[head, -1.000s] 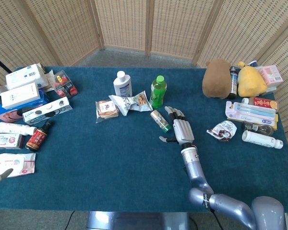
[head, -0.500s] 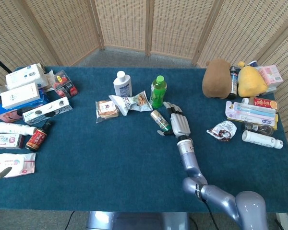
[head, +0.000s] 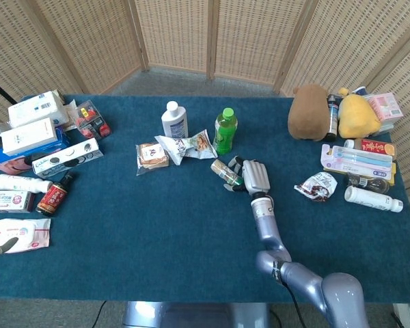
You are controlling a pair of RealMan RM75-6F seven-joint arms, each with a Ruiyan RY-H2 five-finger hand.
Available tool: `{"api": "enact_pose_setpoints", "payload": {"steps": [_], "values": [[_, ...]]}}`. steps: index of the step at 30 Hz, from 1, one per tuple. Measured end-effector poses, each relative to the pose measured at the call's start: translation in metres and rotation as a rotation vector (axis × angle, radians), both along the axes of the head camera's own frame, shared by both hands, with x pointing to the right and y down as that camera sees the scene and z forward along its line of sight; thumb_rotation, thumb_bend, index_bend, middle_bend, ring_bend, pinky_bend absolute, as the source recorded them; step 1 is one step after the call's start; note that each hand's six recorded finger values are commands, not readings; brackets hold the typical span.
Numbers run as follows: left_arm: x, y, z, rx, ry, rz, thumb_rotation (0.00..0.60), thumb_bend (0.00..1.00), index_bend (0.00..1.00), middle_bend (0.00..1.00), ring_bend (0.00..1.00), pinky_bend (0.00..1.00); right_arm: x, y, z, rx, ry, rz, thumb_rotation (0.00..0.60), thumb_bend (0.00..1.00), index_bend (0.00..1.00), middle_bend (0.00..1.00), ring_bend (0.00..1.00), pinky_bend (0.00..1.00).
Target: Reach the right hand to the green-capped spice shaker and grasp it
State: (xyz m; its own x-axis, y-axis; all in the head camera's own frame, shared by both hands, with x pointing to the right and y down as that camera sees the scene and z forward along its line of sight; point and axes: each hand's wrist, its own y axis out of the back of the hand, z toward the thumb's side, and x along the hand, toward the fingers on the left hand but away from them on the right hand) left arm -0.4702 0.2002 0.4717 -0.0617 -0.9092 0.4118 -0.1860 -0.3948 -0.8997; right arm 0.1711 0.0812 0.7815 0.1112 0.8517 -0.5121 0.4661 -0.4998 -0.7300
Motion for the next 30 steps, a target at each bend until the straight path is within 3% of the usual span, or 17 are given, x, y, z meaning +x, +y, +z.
{"api": "enact_pose_setpoints", "payload": {"steps": [8, 14, 24, 30], "values": [[0.003, 0.001, 0.000, 0.000, 0.008, 0.007, 0.600, 0.00, 0.07, 0.00, 0.00, 0.00, 0.006, -0.005, -0.018, 0.059, -0.030, 0.012, 0.600, 0.11, 0.50, 0.75, 0.73, 0.89], [0.006, 0.001, -0.001, -0.001, 0.019, 0.015, 0.600, 0.00, 0.07, 0.00, 0.00, 0.00, 0.010, -0.011, -0.046, 0.115, -0.078, 0.019, 0.600, 0.12, 0.50, 0.75, 0.73, 0.89], [0.009, 0.001, 0.000, -0.008, 0.040, 0.024, 0.600, 0.00, 0.07, 0.00, 0.00, 0.00, 0.008, -0.019, -0.123, 0.239, -0.165, -0.003, 0.600, 0.12, 0.50, 0.75, 0.73, 0.89], [0.009, 0.001, 0.001, -0.011, 0.044, 0.028, 0.600, 0.00, 0.07, 0.00, 0.00, 0.00, 0.008, -0.027, -0.165, 0.310, -0.168, -0.018, 0.600, 0.12, 0.50, 0.75, 0.73, 0.89]]}}
